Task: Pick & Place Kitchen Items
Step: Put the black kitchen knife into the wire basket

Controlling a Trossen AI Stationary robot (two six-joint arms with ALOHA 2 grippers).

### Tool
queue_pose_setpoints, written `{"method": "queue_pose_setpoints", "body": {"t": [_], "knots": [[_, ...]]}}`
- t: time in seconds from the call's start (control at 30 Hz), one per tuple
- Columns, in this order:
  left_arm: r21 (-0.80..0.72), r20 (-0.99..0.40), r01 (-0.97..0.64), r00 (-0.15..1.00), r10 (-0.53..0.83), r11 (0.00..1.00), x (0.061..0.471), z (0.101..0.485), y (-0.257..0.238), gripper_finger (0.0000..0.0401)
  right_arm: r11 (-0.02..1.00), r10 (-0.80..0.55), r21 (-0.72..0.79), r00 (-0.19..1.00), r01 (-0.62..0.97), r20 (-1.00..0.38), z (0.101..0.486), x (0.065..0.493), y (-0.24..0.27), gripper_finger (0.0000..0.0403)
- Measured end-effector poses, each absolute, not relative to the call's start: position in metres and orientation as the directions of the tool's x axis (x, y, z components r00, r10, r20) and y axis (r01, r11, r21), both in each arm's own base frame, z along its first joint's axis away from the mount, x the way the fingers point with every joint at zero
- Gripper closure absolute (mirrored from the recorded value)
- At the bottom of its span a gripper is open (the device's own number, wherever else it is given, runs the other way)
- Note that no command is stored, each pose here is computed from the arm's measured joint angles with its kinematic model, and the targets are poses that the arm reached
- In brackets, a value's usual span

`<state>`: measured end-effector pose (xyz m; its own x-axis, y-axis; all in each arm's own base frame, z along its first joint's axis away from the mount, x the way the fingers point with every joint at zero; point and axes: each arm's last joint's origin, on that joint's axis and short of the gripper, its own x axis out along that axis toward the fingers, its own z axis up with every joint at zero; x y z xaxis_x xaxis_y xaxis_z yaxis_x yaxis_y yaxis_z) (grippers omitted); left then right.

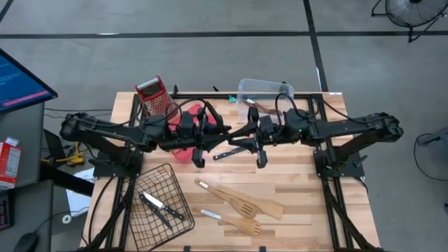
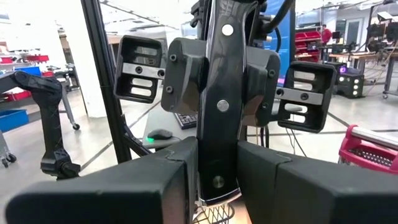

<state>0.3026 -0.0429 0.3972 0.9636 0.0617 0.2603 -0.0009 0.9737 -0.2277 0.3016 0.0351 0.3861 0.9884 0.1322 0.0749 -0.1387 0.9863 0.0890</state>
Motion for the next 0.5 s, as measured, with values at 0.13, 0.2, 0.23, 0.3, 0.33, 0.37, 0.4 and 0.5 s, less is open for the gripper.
{"method": "queue_pose_setpoints", "body": {"t": [0.13,0.2,0.23,0.3,0.33,0.37,0.4,0.5], "knots": [[-0.228,0.261,0.000,0.963,0.061,0.974,0.303,0.397,-0.043,0.0336,0.989,0.102,0.095,0.992,-0.109,0.075,0.386,0.302,0.035,0.0298],[-0.239,0.258,0.003,0.964,0.061,0.971,0.303,0.397,-0.043,0.0336,0.990,0.088,0.104,0.993,-0.095,0.074,0.385,0.303,0.034,0.0270],[-0.240,0.256,0.002,0.965,0.061,0.971,0.303,0.397,-0.043,0.0336,0.990,0.084,0.105,0.994,-0.091,0.073,0.385,0.303,0.034,0.0253],[-0.243,0.254,0.003,0.965,0.061,0.970,0.302,0.397,-0.043,0.0336,0.991,0.080,0.100,0.994,-0.088,0.074,0.385,0.302,0.034,0.0220],[-0.243,0.250,0.003,0.966,0.060,0.970,0.300,0.398,-0.043,0.0336,0.992,0.079,0.096,0.994,-0.087,0.078,0.387,0.301,0.034,0.0205],[-0.243,0.252,0.005,0.966,0.058,0.970,0.298,0.399,-0.043,0.0336,0.991,0.080,0.097,0.993,-0.088,0.086,0.389,0.298,0.033,0.0191],[-0.243,0.257,0.008,0.965,0.057,0.970,0.296,0.401,-0.043,0.0336,0.991,0.082,0.097,0.991,-0.091,0.102,0.394,0.293,0.033,0.0178],[-0.238,0.233,0.016,0.972,0.041,0.971,0.286,0.406,-0.044,0.0336,0.989,0.092,0.097,0.980,-0.110,0.175,0.413,0.272,0.031,0.0154]]}}
